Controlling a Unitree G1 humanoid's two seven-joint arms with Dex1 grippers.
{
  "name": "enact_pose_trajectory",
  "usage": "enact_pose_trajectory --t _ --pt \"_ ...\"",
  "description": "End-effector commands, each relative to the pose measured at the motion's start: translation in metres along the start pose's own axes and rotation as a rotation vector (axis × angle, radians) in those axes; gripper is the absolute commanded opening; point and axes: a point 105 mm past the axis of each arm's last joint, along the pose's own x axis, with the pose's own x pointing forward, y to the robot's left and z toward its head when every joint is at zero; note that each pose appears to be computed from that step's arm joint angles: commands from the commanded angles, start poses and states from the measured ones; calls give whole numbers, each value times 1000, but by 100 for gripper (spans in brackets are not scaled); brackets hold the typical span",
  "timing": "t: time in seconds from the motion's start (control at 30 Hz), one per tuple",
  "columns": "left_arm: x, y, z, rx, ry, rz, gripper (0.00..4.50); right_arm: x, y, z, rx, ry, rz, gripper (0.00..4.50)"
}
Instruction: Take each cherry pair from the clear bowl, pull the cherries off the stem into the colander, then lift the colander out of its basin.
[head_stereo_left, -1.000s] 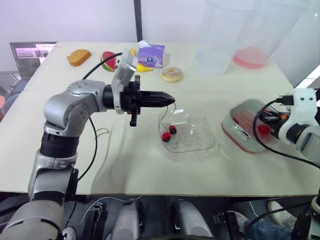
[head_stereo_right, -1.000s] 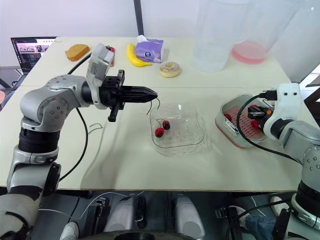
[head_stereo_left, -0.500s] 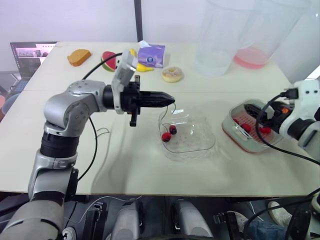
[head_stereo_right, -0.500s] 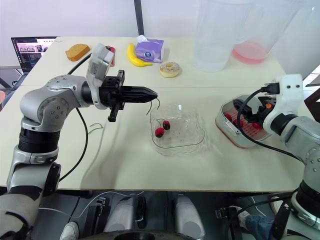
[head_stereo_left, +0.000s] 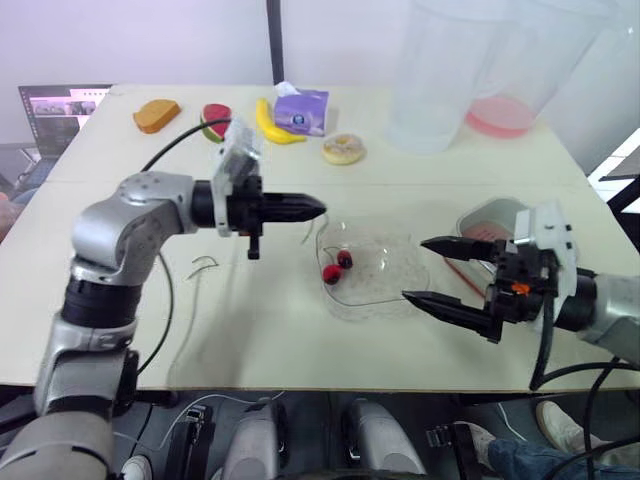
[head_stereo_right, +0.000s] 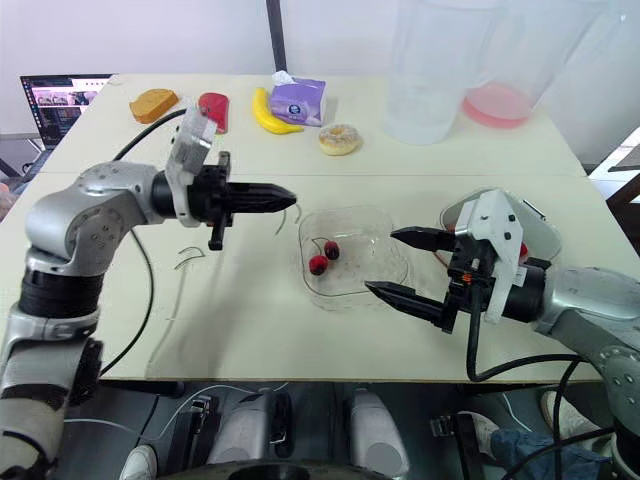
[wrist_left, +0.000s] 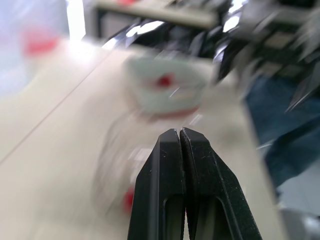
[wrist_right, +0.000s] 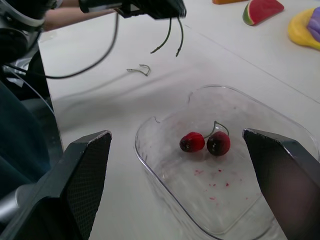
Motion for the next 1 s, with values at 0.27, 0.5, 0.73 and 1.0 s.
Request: enact_pose_trajectory --t 0.27,0.5,0.73,1.0 --pt "-106 49 -65 -50 225 397 0 -4 -7 7 -71 -14 -26 445" --pt "-115 47 -98 -105 269 402 0 -2 -12 5 -78 -8 -45 445" --pt "-109 44 -97 -113 234 367 248 -3 -16 3 -75 3 -71 450" --pt "-103 43 -71 -37 200 318 445 -5 -18 3 -76 3 -88 450"
